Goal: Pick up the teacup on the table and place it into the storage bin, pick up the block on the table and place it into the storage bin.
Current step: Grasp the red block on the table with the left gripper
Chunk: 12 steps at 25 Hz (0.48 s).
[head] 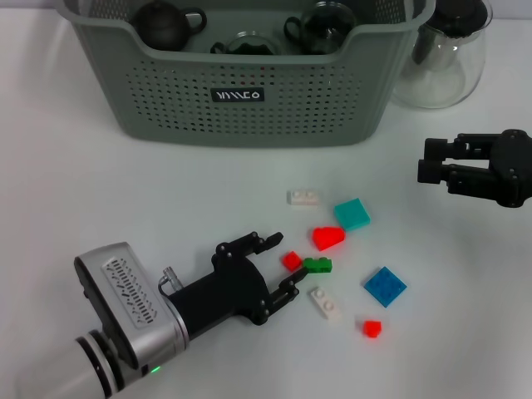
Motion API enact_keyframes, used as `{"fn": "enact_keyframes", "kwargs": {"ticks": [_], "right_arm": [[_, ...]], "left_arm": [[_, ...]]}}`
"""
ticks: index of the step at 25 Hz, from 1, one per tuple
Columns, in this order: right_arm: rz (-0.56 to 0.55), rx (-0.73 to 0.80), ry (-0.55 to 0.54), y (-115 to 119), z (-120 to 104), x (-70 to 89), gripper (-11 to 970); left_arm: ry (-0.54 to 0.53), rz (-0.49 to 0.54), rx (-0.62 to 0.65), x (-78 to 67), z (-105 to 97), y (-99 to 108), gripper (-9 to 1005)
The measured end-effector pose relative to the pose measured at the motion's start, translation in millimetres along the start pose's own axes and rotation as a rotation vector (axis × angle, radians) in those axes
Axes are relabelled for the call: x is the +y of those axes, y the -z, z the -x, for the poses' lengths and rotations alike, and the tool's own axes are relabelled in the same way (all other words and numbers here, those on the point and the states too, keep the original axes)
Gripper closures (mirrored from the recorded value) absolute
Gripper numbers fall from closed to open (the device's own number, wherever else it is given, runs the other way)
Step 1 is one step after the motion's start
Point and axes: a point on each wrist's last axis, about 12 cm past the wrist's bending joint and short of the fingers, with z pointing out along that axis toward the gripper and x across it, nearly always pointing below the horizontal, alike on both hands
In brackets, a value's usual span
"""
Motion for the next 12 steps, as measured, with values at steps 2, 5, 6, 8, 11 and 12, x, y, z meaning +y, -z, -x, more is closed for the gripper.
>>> {"fn": "enact_keyframes", "kwargs": {"ticks": [2,5,6,8,11,12], "right_arm": [[0.000,0.000,0.000,0.0,0.0,-0.1,474],[-0.001,0.000,-0.001,-0.1,-0.1,-0.2,474],[-0.002,0.000,-0.001,-0.1,-0.2,-0.2,474],[-0.003,0.000,-0.001,-0.1,-0.2,-0.4,474],[-0.003,0.000,-0.001,-0.1,-0.2,-0.4,474],[-0.003,0.000,-0.001,-0.2,-0.2,-0.4,474]], "left_arm": [[-0.001,0.000,0.004,0.6,0.0,-0.8,436],[-0.001,-0.005,0.019,0.7,-0.4,-3.6,487],[-0.001,-0.005,0.021,0.7,-0.4,-3.9,513],[-0.002,-0.008,0.021,0.3,0.0,-4.7,564],[-0.003,-0.011,0.019,0.1,0.3,-4.9,592],[-0.003,-0.012,0.019,0.0,0.3,-4.9,593]]}}
